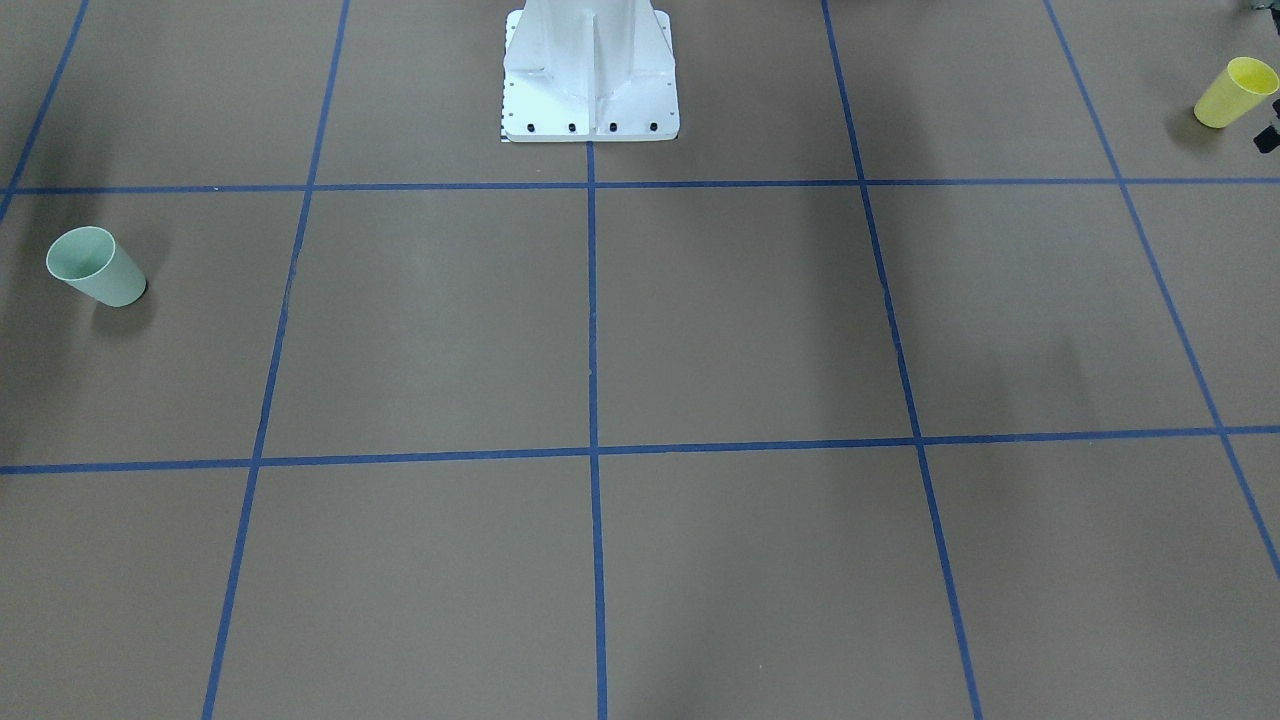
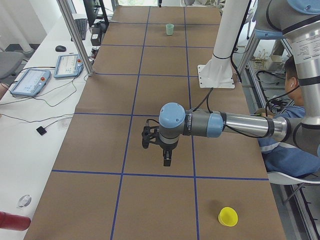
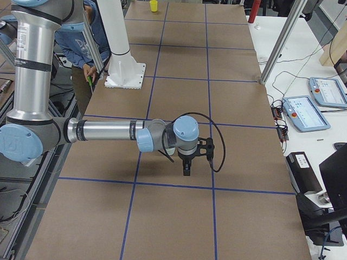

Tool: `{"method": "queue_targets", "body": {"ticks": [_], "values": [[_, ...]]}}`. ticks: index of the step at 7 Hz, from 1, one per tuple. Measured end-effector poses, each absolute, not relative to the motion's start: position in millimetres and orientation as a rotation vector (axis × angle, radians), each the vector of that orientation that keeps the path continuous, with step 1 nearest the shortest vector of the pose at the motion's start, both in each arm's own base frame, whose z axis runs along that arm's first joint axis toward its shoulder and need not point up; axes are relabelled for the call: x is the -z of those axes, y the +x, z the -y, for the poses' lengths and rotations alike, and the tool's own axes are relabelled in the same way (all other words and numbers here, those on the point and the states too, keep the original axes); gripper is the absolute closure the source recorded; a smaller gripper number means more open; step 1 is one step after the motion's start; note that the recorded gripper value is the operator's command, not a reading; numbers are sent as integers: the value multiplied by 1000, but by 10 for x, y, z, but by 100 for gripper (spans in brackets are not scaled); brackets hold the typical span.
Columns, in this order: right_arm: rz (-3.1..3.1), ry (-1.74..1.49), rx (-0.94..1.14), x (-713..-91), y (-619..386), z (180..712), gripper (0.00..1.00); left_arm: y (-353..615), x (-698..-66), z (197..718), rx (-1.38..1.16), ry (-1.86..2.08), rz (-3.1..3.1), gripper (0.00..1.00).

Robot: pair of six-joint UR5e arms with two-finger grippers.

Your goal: Transfer and stack yellow cup on green cup

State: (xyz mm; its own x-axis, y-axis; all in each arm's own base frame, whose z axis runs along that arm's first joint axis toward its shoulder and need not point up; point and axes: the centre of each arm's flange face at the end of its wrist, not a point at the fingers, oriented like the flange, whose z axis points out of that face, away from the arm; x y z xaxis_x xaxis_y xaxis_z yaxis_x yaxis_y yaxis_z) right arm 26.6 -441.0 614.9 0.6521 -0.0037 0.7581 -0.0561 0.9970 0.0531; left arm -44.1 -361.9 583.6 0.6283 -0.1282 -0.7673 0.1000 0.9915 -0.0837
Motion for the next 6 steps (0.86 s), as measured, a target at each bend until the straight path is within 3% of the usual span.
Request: {"method": "queue_targets", "body": {"ticks": [6], "values": [[907, 103, -3, -6048, 233, 4400, 0, -255, -6250, 3335, 606, -280, -777, 0]]}}
